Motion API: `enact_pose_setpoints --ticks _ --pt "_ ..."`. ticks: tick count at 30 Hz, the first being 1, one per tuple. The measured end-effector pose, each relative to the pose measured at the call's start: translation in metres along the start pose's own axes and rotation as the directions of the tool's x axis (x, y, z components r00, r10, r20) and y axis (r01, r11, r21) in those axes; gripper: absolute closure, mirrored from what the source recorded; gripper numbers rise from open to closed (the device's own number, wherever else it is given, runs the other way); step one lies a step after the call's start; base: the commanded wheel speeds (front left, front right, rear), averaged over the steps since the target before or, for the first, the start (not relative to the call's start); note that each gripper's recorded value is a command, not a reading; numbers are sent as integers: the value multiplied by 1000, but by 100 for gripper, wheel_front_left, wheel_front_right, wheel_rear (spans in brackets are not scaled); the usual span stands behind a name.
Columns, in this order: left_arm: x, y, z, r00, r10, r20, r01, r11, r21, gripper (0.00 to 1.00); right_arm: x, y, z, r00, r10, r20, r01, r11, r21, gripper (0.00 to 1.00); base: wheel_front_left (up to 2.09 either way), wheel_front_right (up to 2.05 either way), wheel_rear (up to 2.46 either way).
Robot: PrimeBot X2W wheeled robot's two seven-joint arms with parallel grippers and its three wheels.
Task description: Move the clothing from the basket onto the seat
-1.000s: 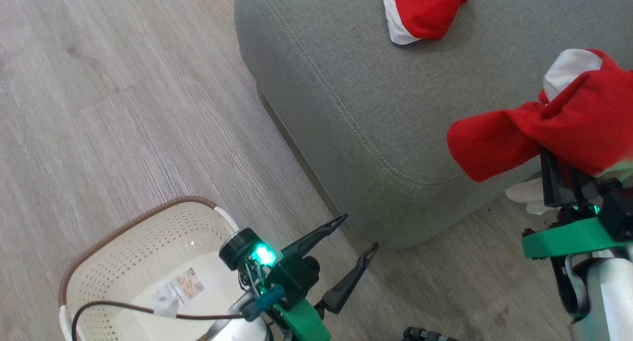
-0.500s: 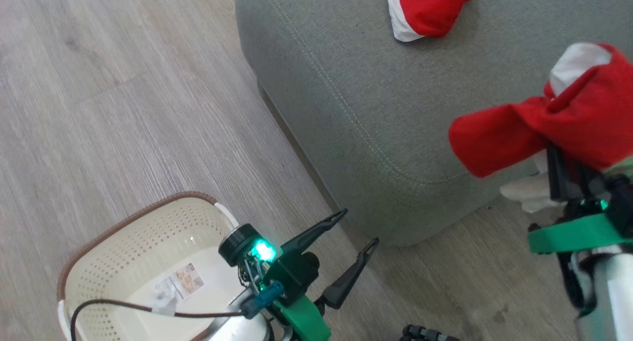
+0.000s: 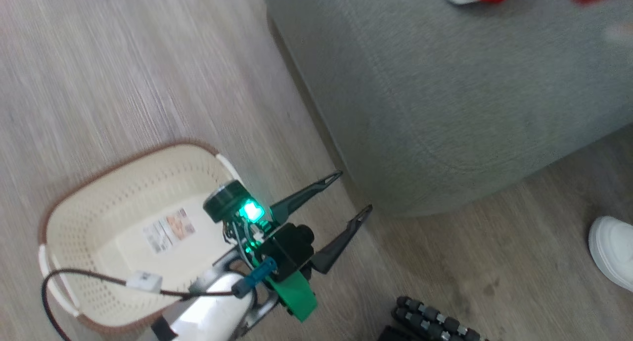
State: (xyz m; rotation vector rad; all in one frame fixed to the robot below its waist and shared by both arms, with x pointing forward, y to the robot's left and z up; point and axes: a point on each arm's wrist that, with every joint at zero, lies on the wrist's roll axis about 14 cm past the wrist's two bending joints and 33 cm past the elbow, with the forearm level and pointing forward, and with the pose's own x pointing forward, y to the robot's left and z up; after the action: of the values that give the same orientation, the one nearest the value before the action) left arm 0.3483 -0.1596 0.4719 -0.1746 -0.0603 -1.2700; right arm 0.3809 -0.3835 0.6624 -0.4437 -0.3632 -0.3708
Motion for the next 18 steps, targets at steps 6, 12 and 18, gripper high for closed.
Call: enact_pose_setpoints --ticks 6,12,18 --pt "-7 32 -25 999 29 -17 -29 999 -13 0 61 12 -8 998 33 48 -31 999 -37 100 0 0 0" --pt "-17 59 -54 997 66 -47 -67 997 -31 0 103 33 -44 998 58 11 -57 997 -48 100 0 0 0" --pt "-30 68 -76 994 76 -81 -79 996 -40 0 129 38 -98 996 9 -86 -9 1000 -1 100 0 0 0"
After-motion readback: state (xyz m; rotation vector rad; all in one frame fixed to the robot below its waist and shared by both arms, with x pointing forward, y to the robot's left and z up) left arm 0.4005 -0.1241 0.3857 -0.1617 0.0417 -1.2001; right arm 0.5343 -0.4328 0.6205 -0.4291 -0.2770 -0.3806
